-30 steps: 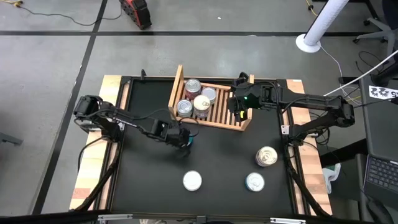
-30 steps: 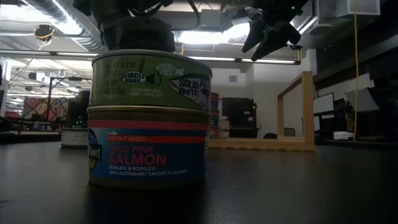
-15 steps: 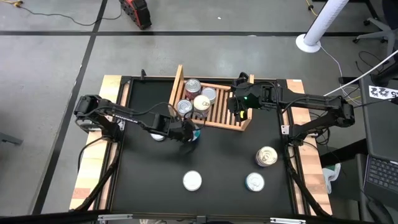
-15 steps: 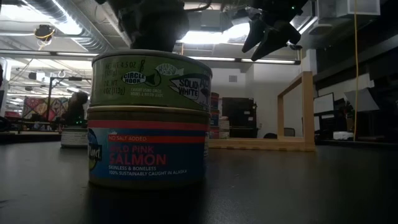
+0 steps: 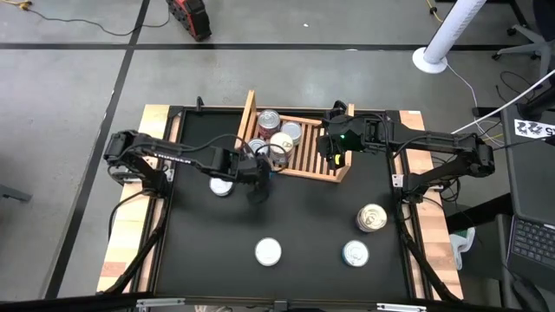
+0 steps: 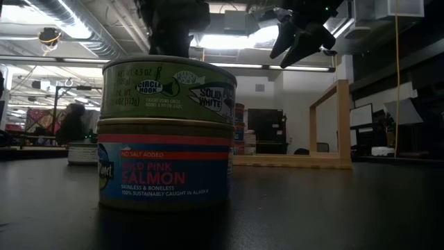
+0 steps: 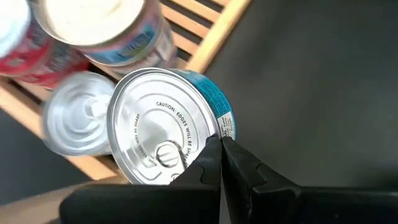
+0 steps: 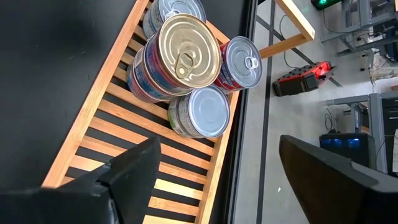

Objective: Stack canned seafood by type on shelf
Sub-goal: Stack the light blue tuna can on top of the other light blue tuna can on the shelf

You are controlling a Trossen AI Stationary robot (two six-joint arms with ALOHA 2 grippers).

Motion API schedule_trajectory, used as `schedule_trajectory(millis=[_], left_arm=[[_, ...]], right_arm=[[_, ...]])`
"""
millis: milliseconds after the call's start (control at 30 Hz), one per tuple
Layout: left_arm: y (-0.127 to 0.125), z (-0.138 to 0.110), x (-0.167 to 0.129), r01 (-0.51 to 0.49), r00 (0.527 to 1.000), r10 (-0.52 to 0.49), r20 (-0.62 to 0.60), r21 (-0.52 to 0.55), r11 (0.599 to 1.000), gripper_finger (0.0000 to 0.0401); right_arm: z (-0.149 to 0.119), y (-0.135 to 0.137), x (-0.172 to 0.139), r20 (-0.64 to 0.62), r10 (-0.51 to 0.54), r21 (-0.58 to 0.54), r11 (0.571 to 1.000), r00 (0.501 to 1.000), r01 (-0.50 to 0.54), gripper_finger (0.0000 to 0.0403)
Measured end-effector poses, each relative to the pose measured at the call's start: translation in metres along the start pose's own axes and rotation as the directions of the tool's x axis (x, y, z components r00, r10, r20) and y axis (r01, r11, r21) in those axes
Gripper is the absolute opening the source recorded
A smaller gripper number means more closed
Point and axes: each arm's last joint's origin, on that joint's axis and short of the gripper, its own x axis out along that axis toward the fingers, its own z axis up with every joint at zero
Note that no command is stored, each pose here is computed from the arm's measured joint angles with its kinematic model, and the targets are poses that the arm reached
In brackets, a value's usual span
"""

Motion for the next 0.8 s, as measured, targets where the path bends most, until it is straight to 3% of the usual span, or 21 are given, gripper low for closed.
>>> schedule_trajectory(millis=[800], left_arm=[[0.069, 0.019, 0.017, -0.153, 0.987, 0.153, -0.043, 0.004, 0.988, 0.0]], right_arm=[[0.0, 0.0, 0.0, 0.0, 0.0, 0.0, 1.0, 1.0, 0.0, 0.0326]])
